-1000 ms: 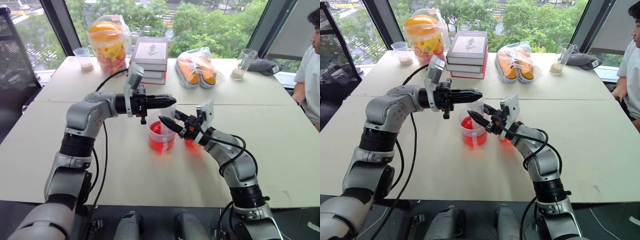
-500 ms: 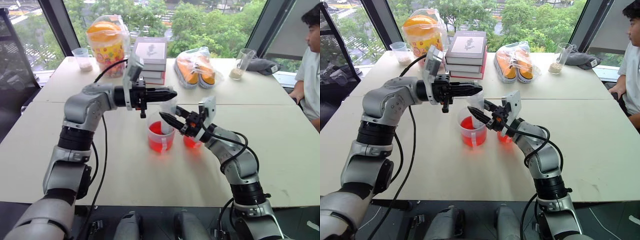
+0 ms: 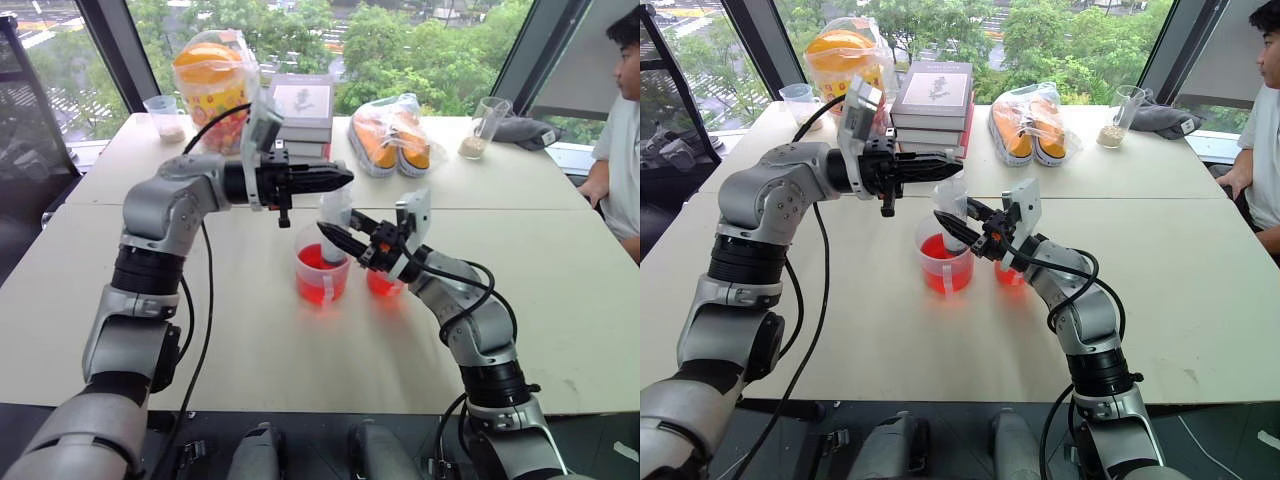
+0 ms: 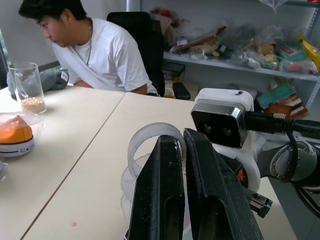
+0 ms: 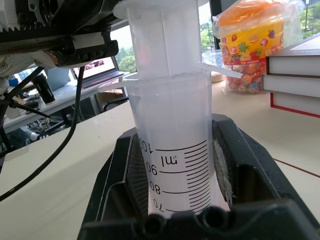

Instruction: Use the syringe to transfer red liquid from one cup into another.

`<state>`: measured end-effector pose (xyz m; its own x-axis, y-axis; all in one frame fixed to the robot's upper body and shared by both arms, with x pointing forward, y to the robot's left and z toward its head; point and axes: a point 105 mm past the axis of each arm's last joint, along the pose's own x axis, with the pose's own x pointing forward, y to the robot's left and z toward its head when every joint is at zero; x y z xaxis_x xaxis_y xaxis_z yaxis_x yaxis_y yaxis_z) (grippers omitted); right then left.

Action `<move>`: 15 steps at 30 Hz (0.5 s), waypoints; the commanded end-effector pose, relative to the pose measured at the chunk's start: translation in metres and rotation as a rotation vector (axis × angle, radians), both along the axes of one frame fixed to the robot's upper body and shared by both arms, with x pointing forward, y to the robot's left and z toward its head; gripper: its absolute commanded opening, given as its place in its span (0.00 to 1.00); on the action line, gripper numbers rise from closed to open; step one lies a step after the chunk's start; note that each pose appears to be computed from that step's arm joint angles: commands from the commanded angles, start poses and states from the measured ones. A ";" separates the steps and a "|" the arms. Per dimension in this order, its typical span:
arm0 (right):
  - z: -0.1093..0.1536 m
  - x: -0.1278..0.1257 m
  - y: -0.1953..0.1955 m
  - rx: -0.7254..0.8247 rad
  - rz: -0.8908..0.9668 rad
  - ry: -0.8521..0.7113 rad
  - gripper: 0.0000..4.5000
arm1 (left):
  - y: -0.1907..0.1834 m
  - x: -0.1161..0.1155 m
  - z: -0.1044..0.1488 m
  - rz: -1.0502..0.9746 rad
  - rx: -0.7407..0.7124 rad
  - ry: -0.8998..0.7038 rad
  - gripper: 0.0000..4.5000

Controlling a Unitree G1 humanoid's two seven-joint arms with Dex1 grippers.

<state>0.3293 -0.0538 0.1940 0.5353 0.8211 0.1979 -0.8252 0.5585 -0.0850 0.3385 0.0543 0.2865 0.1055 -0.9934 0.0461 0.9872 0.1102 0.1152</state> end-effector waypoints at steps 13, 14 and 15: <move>-0.009 -0.015 0.019 -0.063 0.119 0.022 0.31 | 0.013 -0.006 0.041 0.046 -0.086 -0.145 0.01; -0.005 -0.015 0.018 -0.061 0.117 0.011 0.31 | 0.013 -0.006 0.038 0.043 -0.082 -0.134 0.01; 0.001 -0.014 0.018 -0.056 0.114 -0.001 0.31 | 0.014 -0.005 0.035 0.044 -0.077 -0.123 0.01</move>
